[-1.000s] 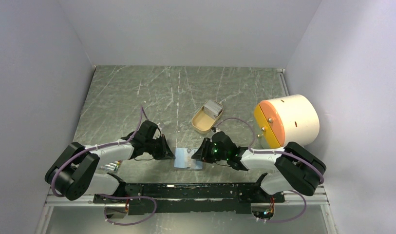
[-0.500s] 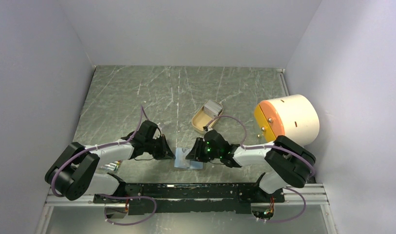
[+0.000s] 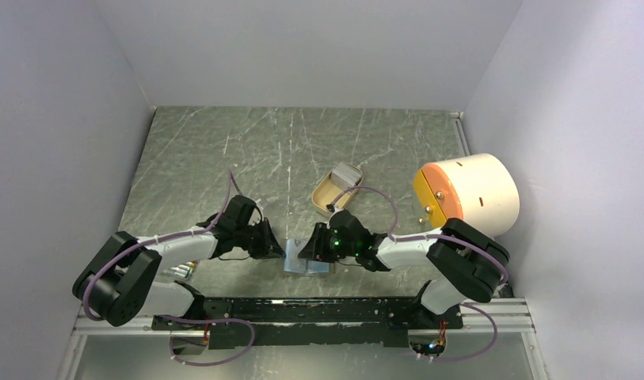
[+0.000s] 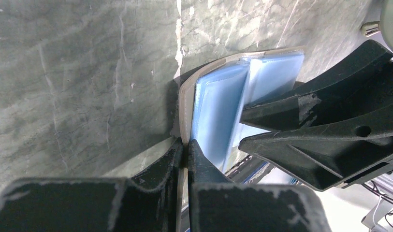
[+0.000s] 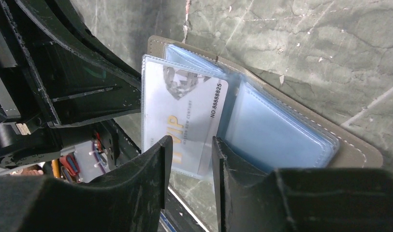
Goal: Put the credit cards into the card holder
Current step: Insert the credit card into the card holder.
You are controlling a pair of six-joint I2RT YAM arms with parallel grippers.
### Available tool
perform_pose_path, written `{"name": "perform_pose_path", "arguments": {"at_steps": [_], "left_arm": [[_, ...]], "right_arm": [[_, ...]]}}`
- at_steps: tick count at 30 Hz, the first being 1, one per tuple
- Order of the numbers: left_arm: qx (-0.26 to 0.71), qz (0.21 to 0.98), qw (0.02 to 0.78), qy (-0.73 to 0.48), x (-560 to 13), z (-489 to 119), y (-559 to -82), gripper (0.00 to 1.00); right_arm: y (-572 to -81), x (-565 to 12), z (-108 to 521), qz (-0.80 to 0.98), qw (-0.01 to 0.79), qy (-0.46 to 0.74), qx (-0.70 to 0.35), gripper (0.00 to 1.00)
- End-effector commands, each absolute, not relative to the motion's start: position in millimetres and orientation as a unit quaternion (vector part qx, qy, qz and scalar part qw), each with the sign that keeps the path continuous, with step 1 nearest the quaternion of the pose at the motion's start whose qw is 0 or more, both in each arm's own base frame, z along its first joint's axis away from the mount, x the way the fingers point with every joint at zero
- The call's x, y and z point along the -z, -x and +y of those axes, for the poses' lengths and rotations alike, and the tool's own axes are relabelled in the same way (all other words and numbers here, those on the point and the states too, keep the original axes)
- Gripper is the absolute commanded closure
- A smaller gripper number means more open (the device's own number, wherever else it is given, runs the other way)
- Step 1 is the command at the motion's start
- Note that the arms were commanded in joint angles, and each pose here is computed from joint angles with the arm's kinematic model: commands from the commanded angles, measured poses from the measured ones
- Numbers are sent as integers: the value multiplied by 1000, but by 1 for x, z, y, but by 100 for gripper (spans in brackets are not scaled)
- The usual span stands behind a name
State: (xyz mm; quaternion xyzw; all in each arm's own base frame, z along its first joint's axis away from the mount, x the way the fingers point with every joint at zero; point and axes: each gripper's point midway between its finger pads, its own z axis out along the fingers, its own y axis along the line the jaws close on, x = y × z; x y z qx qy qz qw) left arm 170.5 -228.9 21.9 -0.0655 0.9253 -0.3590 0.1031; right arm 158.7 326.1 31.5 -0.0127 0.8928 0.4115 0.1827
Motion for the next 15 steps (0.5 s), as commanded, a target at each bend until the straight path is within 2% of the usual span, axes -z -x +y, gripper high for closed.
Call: {"name": "perform_pose_path", "arguments": {"at_steps": [1,3,11,15], "left_arm": [[381,916,115,52,-33,-234,-173,91],[381,916,116,52,-33,-233,-173,91],[394,911,111,49,-37,-238,-173,91],[399,909,111,47,-40,-240,-173,91]], "right_arm": [[-159,-42,333,877,198,24,-437,58],[-159,-43,332,876,200,23,-439,52],[-157,-43,337,873,194,30,-447,49],[-159,-49,339,867,200,32,-455,41]]}}
